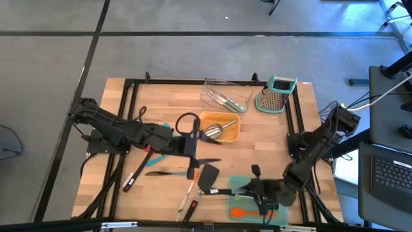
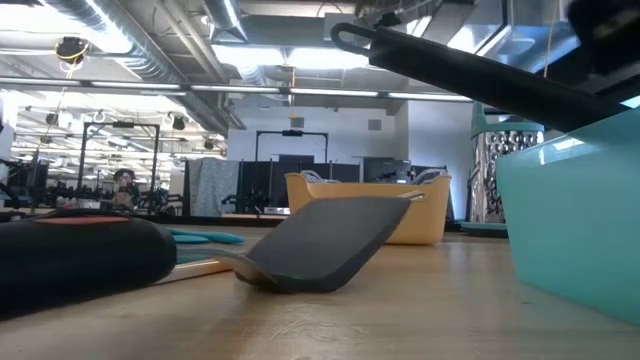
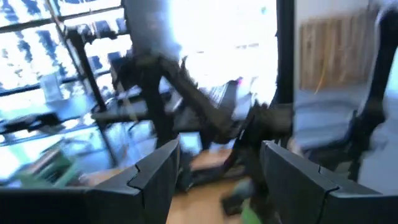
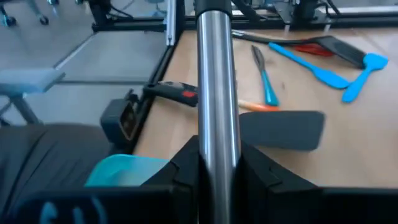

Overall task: Pick & Place Kitchen Items
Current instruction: Put the black spatula into the green bin

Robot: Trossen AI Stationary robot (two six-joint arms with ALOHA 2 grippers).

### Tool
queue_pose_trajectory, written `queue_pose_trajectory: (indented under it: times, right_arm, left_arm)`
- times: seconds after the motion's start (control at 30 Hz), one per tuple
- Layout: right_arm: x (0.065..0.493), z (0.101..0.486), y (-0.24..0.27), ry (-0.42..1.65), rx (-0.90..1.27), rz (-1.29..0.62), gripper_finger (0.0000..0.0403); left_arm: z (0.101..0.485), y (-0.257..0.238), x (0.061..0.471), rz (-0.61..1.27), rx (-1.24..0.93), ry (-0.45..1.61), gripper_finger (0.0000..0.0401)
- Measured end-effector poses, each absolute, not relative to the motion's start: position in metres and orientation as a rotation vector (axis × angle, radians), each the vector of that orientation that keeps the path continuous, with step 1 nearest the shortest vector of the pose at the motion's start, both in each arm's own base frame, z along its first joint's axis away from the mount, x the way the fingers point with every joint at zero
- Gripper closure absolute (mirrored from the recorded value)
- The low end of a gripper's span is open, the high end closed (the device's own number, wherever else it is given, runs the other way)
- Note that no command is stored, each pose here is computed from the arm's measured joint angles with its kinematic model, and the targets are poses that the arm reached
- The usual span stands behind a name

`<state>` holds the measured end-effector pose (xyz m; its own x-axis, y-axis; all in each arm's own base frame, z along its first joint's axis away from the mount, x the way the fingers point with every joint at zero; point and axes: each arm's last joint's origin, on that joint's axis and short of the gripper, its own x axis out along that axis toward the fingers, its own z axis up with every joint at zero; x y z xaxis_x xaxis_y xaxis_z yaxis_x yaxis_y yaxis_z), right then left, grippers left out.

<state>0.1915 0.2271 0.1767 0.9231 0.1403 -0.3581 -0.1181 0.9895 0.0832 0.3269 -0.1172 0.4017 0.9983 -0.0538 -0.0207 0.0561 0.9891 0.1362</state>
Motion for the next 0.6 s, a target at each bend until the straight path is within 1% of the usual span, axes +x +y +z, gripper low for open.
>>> queue_pose_trajectory:
  times: [0.1,0.23,0.33,0.43,0.6]
  right_arm:
    - [0.178,0.167,0.244,0.354,0.073,0.149,0.0337]
    - [0.159,0.156,0.263,0.32,0.061,0.18,0.0337]
    - [0.147,0.147,0.273,0.308,0.065,0.175,0.0337]
    - [0.133,0.14,0.281,0.314,0.071,0.212,0.0337]
    - [0.123,0.136,0.285,0.319,0.039,0.229,0.0337]
  left_arm:
    - [0.392,-0.129,0.336,-0.073,0.096,0.004,0.018]
    - [0.383,-0.147,0.351,-0.08,0.058,-0.085,0.018]
    - [0.373,-0.157,0.362,-0.075,0.031,-0.145,0.018]
    - [0.365,-0.165,0.37,-0.07,-0.002,-0.187,0.018]
    - [0.364,-0.178,0.381,-0.044,-0.027,-0.214,0.018]
